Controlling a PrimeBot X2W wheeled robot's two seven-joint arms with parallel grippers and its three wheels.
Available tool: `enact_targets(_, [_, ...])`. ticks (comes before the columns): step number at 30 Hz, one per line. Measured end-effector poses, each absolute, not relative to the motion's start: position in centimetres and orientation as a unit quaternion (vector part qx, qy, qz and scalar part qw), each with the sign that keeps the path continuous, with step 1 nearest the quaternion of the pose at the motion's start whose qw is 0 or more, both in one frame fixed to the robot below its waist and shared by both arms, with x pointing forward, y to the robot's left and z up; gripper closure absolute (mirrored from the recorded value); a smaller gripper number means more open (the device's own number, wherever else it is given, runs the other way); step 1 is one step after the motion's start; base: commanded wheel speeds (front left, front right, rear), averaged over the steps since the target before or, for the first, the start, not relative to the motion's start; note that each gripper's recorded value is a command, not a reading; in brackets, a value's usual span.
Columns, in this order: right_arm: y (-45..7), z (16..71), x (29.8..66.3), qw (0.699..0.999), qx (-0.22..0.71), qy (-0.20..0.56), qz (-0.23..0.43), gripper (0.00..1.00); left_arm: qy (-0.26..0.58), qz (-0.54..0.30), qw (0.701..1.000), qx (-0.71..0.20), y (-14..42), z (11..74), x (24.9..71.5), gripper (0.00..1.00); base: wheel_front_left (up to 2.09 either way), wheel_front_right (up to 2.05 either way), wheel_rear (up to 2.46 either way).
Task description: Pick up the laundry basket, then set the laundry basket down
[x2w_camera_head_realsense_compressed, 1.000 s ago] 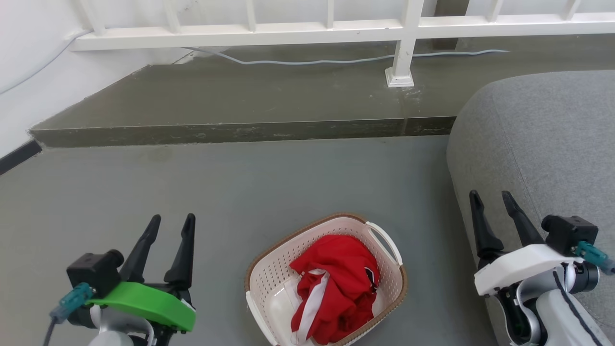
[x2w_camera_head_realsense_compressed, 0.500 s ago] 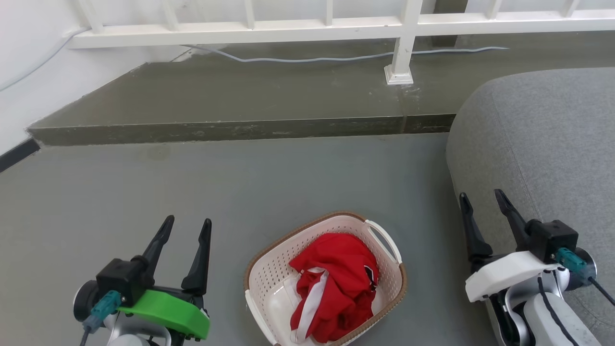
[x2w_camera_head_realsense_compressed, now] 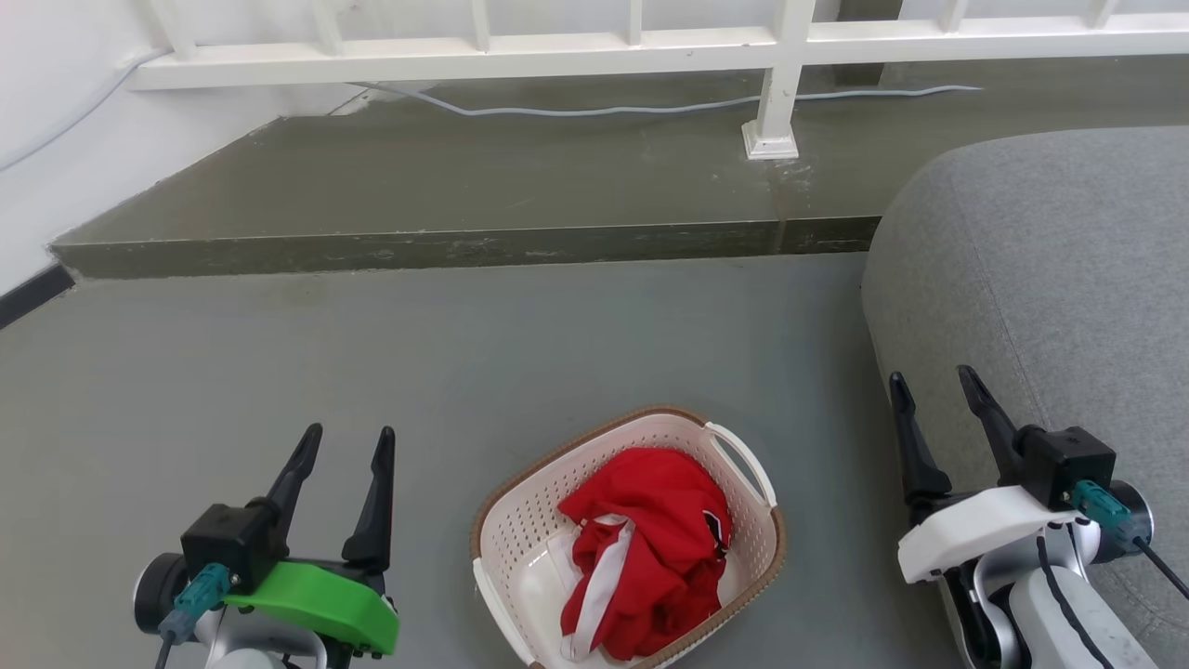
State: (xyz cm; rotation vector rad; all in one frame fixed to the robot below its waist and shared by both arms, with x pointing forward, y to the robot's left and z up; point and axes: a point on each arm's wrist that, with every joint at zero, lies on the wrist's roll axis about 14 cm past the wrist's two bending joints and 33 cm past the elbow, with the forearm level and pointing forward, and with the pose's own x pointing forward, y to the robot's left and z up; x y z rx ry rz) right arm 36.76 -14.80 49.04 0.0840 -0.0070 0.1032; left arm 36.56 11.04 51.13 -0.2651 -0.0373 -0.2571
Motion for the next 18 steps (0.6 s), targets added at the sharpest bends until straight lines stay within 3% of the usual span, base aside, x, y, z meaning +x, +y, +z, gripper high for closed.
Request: enact_targets(18, [-14.86, 48.65, 36.85, 0.998, 0.040, 0.002, 0.051, 0.00, -0.005, -0.123, 0.984, -0.129, 11.17, 50.37, 36.74, 0.00, 0.00, 0.00, 0.00])
